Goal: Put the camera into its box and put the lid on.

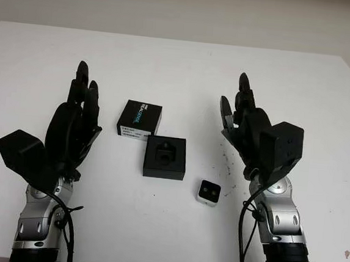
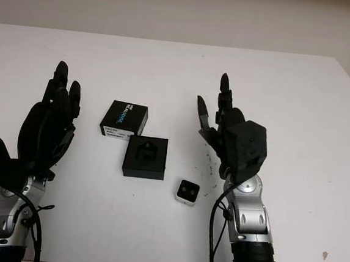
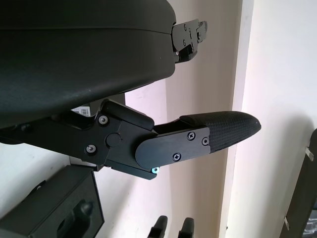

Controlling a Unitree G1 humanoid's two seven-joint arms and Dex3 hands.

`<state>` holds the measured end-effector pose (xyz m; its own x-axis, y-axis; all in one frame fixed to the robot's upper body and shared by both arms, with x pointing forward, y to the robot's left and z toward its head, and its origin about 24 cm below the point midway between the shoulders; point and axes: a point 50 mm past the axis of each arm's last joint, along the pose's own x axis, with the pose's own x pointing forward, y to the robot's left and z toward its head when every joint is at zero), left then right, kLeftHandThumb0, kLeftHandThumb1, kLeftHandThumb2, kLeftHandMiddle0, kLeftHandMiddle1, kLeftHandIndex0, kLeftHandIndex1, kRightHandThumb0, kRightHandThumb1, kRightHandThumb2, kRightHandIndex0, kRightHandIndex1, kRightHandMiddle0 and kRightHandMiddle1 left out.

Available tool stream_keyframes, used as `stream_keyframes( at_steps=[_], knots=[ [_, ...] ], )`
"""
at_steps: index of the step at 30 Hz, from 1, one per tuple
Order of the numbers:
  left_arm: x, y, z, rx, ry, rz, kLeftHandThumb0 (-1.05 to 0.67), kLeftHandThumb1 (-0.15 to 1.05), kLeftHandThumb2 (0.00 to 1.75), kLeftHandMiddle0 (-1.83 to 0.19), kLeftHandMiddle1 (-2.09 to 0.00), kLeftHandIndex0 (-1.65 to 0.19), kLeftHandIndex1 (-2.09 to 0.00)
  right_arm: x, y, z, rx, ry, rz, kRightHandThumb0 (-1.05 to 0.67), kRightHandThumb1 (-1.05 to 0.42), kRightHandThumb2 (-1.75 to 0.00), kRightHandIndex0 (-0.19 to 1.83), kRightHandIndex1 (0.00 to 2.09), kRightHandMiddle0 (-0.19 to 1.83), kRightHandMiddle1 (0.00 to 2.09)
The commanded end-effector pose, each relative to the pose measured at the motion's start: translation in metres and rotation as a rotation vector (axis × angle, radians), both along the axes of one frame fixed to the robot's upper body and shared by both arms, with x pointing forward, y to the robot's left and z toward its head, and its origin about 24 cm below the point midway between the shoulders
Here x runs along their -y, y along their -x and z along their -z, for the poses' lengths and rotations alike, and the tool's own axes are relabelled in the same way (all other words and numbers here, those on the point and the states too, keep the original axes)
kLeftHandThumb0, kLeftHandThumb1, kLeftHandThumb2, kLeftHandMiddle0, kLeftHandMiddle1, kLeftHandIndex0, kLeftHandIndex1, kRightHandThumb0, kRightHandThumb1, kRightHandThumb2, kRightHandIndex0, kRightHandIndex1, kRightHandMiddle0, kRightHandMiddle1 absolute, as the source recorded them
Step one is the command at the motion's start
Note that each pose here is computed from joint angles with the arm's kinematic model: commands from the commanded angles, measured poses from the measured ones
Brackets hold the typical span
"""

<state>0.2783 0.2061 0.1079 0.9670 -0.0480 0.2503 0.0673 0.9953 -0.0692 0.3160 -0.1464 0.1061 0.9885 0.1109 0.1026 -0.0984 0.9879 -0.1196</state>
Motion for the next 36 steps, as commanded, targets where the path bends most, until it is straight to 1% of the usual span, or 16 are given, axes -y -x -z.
stream_keyframes(
  at_steps=[1, 8, 15, 18, 20, 21, 22, 23, 24, 25, 26, 29, 31, 32, 33, 36],
  knots=[
    [-0.001, -0.004, -0.006, 0.02, -0.007, 0.002, -0.8, 1.05, 0.6, 0.19, 0.0, 0.19, 0.0, -0.003, -0.003, -0.007, 0.029, -0.004, -0.012, -0.72, -1.05, -0.56, -0.19, 0.01, -0.19, 0.04],
    [-0.002, -0.003, -0.007, 0.018, -0.008, 0.004, -0.8, 1.05, 0.59, 0.19, 0.0, 0.19, 0.0, -0.003, -0.002, -0.004, 0.005, -0.002, -0.019, -0.73, -1.05, -0.55, -0.19, 0.02, -0.18, 0.05],
    [-0.001, 0.0, -0.006, 0.018, -0.011, 0.004, -0.8, 1.05, 0.6, 0.19, 0.0, 0.19, 0.0, -0.001, 0.0, -0.006, 0.025, 0.003, -0.023, -0.72, -1.05, -0.56, -0.19, 0.02, -0.19, 0.04],
    [0.001, 0.0, -0.005, 0.017, -0.012, 0.0, -0.79, 1.05, 0.61, 0.19, 0.0, 0.19, 0.0, 0.003, -0.001, -0.011, 0.042, 0.025, -0.039, -0.73, -1.05, -0.55, -0.18, 0.03, -0.17, 0.05],
    [0.002, -0.001, -0.005, 0.014, -0.017, -0.001, -0.79, 1.05, 0.62, 0.19, 0.0, 0.19, 0.0, 0.008, -0.001, -0.019, 0.062, 0.028, -0.068, -0.69, -1.05, -0.49, -0.16, 0.04, -0.14, 0.06],
    [0.003, -0.001, -0.004, 0.014, -0.016, -0.002, -0.79, 1.05, 0.62, 0.19, 0.0, 0.19, 0.0, 0.012, -0.001, -0.026, 0.099, 0.073, -0.094, -0.68, -1.05, -0.48, -0.16, 0.04, -0.14, 0.07],
    [0.003, -0.001, -0.004, 0.013, -0.013, -0.003, -0.8, 1.05, 0.63, 0.19, 0.0, 0.19, 0.0, 0.016, -0.001, -0.034, 0.135, 0.118, -0.121, -0.66, -1.05, -0.43, -0.1, 0.07, -0.09, 0.09],
    [0.004, 0.0, -0.004, 0.013, -0.011, -0.003, -0.8, 1.05, 0.63, 0.19, 0.0, 0.19, 0.0, 0.02, -0.001, -0.041, 0.164, 0.144, -0.157, -0.66, -1.05, -0.36, -0.03, 0.11, -0.04, 0.12],
    [0.004, 0.0, -0.004, 0.013, -0.011, -0.001, -0.79, 1.05, 0.63, 0.19, 0.0, 0.19, 0.0, 0.024, 0.0, -0.047, 0.178, 0.16, -0.199, -0.64, -1.05, -0.24, 0.02, 0.13, 0.0, 0.15],
    [0.004, 0.0, -0.004, 0.014, -0.009, 0.001, -0.79, 1.05, 0.63, 0.19, 0.0, 0.19, 0.0, 0.028, 0.001, -0.054, 0.186, 0.179, -0.235, -0.6, -1.01, -0.15, 0.04, 0.13, 0.02, 0.17],
    [0.004, 0.0, -0.004, 0.015, -0.008, 0.002, -0.79, 1.05, 0.63, 0.19, 0.0, 0.19, 0.0, 0.031, 0.002, -0.058, 0.189, 0.192, -0.259, -0.57, -0.99, -0.11, 0.05, 0.14, 0.04, 0.19],
    [0.003, 0.002, -0.004, 0.016, -0.009, 0.001, -0.79, 1.05, 0.63, 0.19, 0.0, 0.19, 0.0, 0.04, 0.006, -0.074, 0.198, 0.292, -0.34, -0.52, -0.91, -0.05, 0.12, 0.17, 0.11, 0.24],
    [0.003, 0.002, -0.004, 0.016, -0.011, 0.007, -0.79, 1.05, 0.63, 0.19, 0.0, 0.19, 0.0, 0.047, 0.01, -0.086, 0.229, 0.421, -0.4, -0.45, -0.86, -0.03, 0.18, 0.19, 0.17, 0.3],
    [0.003, 0.002, -0.005, 0.016, -0.011, 0.007, -0.79, 1.05, 0.63, 0.19, 0.0, 0.19, 0.0, 0.05, 0.013, -0.095, 0.249, 0.515, -0.439, -0.44, -0.84, -0.03, 0.21, 0.2, 0.19, 0.31],
    [0.003, 0.002, -0.005, 0.016, -0.011, 0.007, -0.79, 1.05, 0.63, 0.19, 0.0, 0.19, 0.0, 0.052, 0.015, -0.1, 0.26, 0.577, -0.465, -0.43, -0.81, -0.02, 0.26, 0.22, 0.25, 0.35],
    [0.004, 0.002, -0.004, 0.014, -0.003, 0.004, -0.79, 1.05, 0.63, 0.19, 0.0, 0.19, 0.0, 0.053, 0.023, -0.115, 0.32, 0.77, -0.543, -0.41, -0.75, -0.03, 0.37, 0.26, 0.35, 0.38]
  ],
)
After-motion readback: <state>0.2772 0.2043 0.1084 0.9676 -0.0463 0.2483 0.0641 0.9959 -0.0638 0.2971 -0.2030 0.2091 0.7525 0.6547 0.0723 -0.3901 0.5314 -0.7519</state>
